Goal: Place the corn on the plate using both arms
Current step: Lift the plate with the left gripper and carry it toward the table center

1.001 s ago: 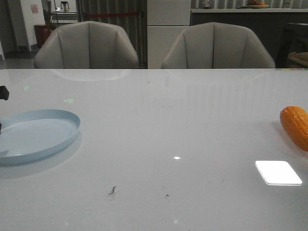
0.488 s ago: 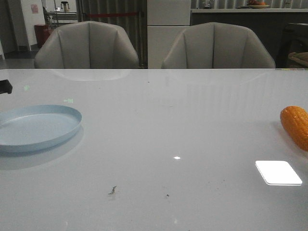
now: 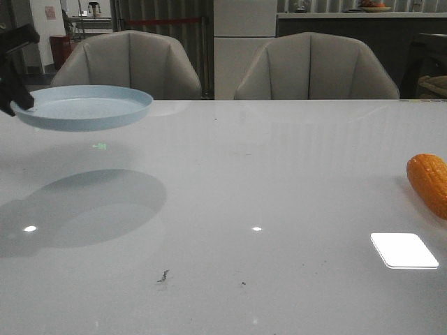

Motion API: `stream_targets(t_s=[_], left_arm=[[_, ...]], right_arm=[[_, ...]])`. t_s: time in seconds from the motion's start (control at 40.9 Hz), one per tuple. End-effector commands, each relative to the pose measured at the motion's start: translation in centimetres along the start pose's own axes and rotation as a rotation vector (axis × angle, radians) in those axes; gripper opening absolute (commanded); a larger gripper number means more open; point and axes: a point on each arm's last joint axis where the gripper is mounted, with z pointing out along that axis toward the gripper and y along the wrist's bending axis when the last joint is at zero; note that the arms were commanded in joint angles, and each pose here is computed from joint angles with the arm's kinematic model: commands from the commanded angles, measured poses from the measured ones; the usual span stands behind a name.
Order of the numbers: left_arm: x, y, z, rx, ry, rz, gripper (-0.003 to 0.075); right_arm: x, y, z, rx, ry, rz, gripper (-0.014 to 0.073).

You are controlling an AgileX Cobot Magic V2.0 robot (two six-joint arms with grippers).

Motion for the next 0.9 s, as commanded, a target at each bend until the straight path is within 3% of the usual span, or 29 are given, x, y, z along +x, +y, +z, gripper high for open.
stream_targets(t_s=[0.0,0.391,0.708,0.879], left_arm=[[-0.7,-3.9,-2.9,0.093,-0.060,0.042,0.0094],[3.6,-12.6,-0.4,0.194,0.045,0.231,0.0094],[6.4,-17.3,0.9,0.247,0.029,0.330,0.0094],[7.7,-18.0,3.0,0.244,0.090,0.348,0.0094]], right_arm=[[-1.9,0.3,-0.2,-0.013,-0.112,-0.016,0.0426],[-1.9,0.3,-0.2,-0.013,-0.112,-0.016,0.0426],[-1.4,0.3,-0.2,-0.009,-0.064,-0.016,0.0426],[-1.1,0.2,-0.2,-0.006,-0.029,-0.016,0.0426]])
